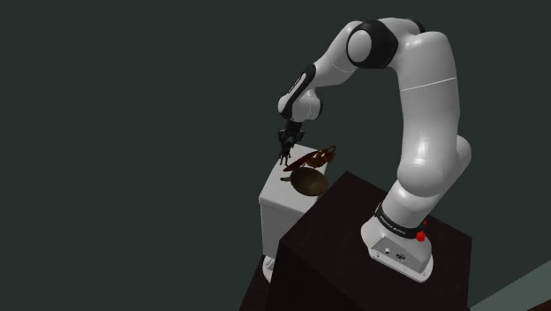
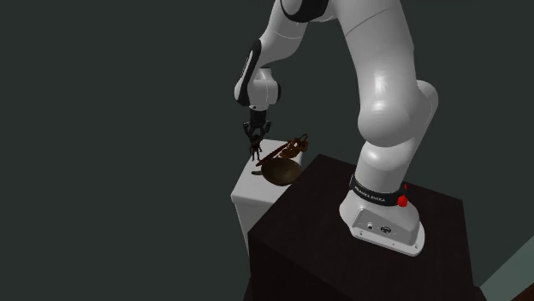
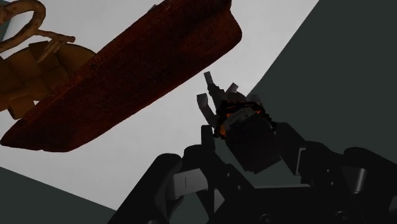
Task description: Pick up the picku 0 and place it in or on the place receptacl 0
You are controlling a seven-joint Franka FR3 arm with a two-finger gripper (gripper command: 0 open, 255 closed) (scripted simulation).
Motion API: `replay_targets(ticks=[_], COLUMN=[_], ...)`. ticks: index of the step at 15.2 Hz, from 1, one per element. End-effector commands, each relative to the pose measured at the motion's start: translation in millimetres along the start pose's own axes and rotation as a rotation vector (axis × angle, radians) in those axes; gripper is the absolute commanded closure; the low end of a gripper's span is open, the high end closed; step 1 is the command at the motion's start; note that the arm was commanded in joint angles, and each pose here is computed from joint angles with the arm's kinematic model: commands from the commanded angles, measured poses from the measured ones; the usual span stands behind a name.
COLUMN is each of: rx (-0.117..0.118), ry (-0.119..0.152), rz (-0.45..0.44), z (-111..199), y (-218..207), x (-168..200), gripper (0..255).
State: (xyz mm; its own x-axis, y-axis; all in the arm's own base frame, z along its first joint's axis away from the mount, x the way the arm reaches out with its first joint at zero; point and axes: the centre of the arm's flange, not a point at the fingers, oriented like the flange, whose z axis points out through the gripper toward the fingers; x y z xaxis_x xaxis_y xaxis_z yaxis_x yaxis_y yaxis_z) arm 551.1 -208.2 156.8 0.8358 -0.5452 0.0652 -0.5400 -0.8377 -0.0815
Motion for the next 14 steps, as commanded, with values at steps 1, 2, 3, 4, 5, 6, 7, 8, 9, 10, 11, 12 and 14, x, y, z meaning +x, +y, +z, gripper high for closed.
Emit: replay_targets(ticks=[1, 2, 3, 4, 5, 6, 7, 8, 9, 10, 11, 12, 14], rx=[0.0, 0.0, 0.0, 0.0, 0.0, 0.0, 0.0, 0.0, 0.0, 0.0, 0.0, 0.0, 0.0], ry=[-0.011, -0.011, -0.011, -0.011, -0.011, -0.011, -0.011, -0.011, -0.011, -0.011, -0.011, -0.011, -0.011], rz=[-0.005, -0.005, -0.004, -0.004, -0.004, -0.004, -0.004, -0.004, -0.004, -0.004, -0.004, -0.004, -0.004], z=[7.1, 7.4, 10.4, 5.2, -0.1, -5.3, -10.6, -15.8, -21.1, -26.3, -31.6, -36.8, -47.3], y=[-4.7, -3.8, -2.1, -2.6, -3.0, -3.4, -3.9, -4.3, -4.7, -5.2, -5.6, -6.0, -6.9], x=[-3.0, -1.7, -3.8, -3.4, -3.1, -2.7, -2.3, -2.0, -1.7, -1.3, -1.0, -0.6, 0.1], gripper=[255, 255, 255, 255, 255, 255, 255, 255, 255, 255, 255, 255, 255])
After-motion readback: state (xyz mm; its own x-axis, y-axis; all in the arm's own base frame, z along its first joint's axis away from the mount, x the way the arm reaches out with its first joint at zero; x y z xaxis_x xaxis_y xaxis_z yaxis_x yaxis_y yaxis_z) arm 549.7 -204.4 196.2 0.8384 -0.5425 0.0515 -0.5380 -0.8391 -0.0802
